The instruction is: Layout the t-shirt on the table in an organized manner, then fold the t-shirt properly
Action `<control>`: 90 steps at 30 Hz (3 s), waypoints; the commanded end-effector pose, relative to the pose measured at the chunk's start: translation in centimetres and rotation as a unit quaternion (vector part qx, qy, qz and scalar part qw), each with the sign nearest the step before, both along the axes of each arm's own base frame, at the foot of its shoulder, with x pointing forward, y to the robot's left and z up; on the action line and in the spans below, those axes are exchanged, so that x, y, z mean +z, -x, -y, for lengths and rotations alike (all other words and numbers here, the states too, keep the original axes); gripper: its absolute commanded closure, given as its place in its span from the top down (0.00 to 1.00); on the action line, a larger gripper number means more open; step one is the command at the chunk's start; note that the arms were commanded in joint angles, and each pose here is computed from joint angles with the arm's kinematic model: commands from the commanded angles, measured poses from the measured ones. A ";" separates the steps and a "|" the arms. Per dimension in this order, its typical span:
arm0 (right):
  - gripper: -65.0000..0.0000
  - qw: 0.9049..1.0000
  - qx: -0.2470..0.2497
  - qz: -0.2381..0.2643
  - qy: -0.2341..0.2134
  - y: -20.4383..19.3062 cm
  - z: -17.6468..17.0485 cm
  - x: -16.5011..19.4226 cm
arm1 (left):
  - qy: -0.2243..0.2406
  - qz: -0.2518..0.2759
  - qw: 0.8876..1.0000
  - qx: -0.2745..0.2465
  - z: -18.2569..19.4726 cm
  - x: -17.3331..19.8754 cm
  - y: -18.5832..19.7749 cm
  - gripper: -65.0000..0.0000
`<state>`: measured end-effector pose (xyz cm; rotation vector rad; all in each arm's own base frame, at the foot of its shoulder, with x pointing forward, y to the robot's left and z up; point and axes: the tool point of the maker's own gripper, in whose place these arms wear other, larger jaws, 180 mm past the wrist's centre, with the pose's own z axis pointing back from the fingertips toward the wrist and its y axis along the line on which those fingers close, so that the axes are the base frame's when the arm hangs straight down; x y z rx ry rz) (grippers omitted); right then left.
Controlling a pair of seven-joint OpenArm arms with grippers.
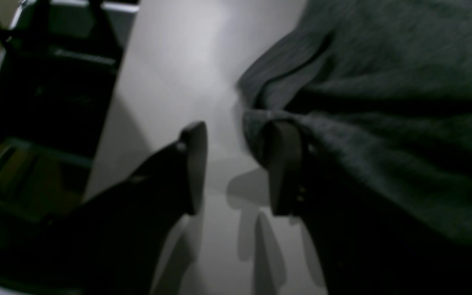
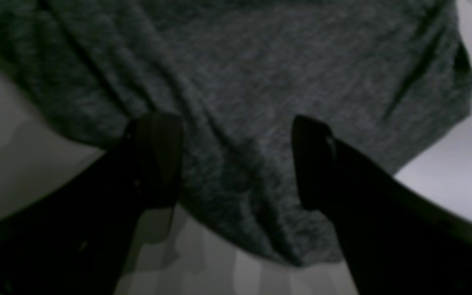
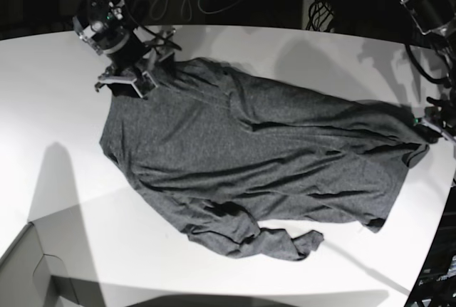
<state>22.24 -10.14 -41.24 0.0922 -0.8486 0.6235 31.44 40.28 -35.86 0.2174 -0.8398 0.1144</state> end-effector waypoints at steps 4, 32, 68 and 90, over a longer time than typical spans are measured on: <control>0.64 1.000 -0.002 0.010 -0.001 -0.1 1.1 0.7 | -0.001 -0.008 1.000 0.016 -1.8 -0.3 0.3 0.37; 0.64 0.995 -0.103 -0.016 -0.012 -1.7 8.6 -3.7 | 0.013 0.009 1.000 0.022 -2.9 -1.3 -0.6 0.37; 0.64 0.993 -0.119 -0.003 0.017 -3.8 12.8 -3.0 | -0.008 0.020 0.999 0.028 -2.8 -0.4 2.4 0.37; 0.65 0.989 -0.128 0.078 -0.014 -2.2 11.9 3.4 | 0.133 0.052 0.987 0.070 5.7 -0.4 6.5 0.84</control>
